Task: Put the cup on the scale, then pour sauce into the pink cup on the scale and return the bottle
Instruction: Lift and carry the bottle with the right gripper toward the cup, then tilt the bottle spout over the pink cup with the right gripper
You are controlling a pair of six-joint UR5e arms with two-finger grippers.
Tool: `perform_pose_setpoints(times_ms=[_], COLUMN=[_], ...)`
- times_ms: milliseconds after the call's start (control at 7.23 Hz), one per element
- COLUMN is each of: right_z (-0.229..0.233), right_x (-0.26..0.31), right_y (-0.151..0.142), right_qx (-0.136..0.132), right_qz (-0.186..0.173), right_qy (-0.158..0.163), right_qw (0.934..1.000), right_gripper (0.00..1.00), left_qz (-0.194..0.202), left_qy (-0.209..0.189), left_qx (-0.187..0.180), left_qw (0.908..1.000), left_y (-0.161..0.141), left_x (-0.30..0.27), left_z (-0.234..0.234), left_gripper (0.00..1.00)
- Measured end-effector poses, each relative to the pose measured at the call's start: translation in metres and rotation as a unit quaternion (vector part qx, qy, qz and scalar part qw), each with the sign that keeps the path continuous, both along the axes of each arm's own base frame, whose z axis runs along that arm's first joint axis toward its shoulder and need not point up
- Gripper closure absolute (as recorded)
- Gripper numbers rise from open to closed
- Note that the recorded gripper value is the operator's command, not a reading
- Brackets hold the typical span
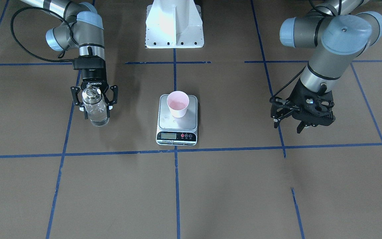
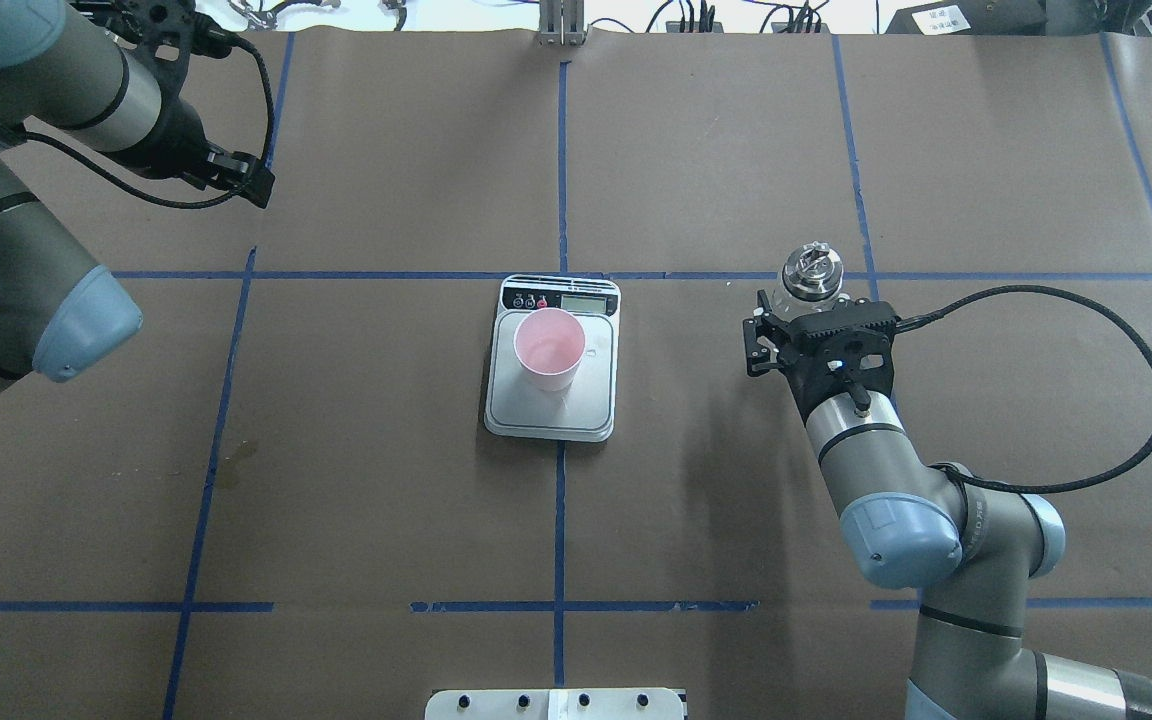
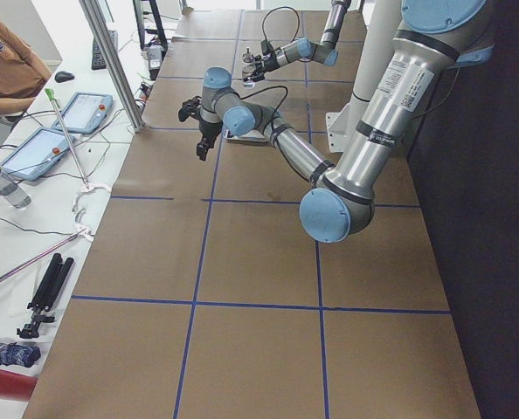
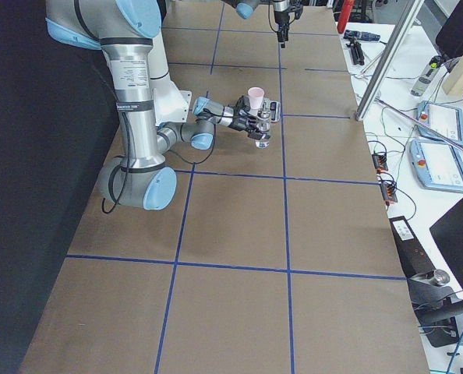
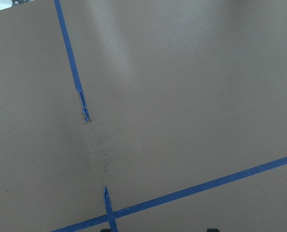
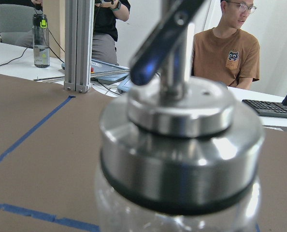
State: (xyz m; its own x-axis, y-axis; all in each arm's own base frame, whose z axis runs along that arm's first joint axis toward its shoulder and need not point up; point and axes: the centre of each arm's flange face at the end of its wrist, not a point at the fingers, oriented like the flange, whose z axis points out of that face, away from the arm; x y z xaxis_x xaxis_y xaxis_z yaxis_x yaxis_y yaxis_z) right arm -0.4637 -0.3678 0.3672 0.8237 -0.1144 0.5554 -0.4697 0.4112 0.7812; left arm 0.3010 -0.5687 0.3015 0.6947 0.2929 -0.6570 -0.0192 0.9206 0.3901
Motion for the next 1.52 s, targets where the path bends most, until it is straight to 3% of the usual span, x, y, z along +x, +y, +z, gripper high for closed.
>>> perform_pose_setpoints(times_ms=[415, 830, 1245, 1521], right_z=[-0.041, -0.064, -0.104, -0.100], right_x=[-0.034, -0.065, -0.087, -0.089], right_y=[-0.002, 0.003, -0.002, -0.004], right_qx=[-0.001, 0.001, -0.013, -0.013], right_qz=[-0.011, -0.025, -0.028, -0.020], right_qy=[0.059, 0.166, 0.270, 0.344], right_qw=[0.9982, 0.9859, 0.9625, 0.9387], right_gripper=[1.00, 1.00, 1.00, 1.00], left_qz=[0.001, 0.001, 0.001, 0.000], left_qy=[0.005, 0.006, 0.008, 0.009], left_qx=[0.003, 0.004, 0.007, 0.007], left_qw=[1.0000, 1.0000, 0.9999, 0.9999], left_y=[0.003, 0.004, 0.009, 0.012], left_x=[-0.002, -0.004, -0.007, -0.010], left_z=[-0.005, -0.006, -0.007, -0.007], left_gripper=[0.27, 0.27, 0.27, 0.27])
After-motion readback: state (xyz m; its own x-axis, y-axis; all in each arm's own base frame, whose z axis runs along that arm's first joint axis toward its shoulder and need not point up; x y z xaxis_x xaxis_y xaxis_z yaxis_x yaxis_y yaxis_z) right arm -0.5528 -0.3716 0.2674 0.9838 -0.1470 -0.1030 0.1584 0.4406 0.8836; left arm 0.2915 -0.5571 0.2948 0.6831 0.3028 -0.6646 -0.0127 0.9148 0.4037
